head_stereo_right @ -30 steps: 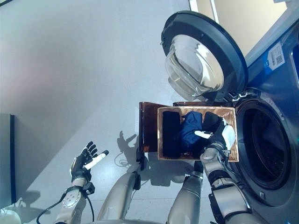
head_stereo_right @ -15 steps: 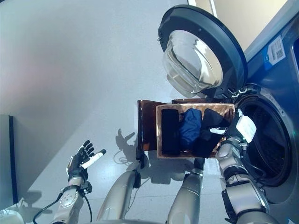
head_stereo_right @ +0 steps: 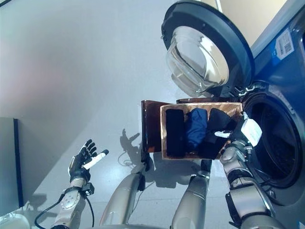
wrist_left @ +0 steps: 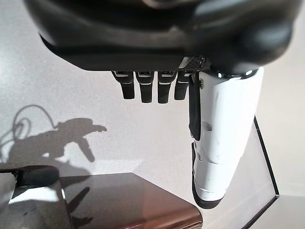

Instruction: Pick up the clothes and place them into the washing machine

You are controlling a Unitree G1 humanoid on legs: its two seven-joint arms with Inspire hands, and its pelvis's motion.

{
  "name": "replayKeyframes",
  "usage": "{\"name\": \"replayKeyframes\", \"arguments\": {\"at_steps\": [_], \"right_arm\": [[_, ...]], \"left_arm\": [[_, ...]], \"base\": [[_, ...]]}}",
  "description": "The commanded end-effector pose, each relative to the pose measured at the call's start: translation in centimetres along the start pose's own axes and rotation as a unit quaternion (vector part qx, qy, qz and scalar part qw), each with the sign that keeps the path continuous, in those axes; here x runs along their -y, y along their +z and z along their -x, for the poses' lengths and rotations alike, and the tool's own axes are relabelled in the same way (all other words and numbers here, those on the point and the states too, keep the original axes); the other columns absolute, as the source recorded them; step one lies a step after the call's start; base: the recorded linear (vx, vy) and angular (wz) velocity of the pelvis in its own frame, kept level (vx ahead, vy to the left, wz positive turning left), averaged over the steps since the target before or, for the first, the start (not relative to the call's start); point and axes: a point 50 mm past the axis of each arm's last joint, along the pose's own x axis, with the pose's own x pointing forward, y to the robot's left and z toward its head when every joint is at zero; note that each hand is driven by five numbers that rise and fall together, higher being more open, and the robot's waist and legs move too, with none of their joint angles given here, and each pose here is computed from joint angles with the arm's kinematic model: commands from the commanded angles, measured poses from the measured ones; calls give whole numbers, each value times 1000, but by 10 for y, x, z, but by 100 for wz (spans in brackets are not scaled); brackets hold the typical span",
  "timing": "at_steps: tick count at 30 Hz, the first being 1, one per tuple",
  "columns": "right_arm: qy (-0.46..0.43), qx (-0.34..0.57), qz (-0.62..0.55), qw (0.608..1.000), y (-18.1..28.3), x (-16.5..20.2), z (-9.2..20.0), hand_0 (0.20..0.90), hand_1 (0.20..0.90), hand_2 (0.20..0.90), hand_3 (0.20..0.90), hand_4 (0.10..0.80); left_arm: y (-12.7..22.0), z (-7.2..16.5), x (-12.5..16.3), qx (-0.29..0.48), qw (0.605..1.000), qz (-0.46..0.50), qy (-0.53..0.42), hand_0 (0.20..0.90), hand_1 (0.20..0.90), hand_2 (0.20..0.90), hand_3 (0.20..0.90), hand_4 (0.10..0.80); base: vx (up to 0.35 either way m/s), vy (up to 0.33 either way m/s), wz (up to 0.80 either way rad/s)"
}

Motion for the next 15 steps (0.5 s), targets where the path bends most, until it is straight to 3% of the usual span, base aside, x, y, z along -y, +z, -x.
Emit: {"name": "replayKeyframes", "arguments": {"at_steps": [1,15], "right_arm": [[-40,46,-10,998,15,21,-13,900,900,900,900,800],[-9,65,-42,997,30,-9,6,900,900,900,900,800]], "left_arm": [[30,3,-28,86,996,-17,23,900,900,900,900,800],[30,4,-30,85,996,-23,30,900,900,900,900,800]], "base": [[0,0,0],[-1,-4,2]]}}
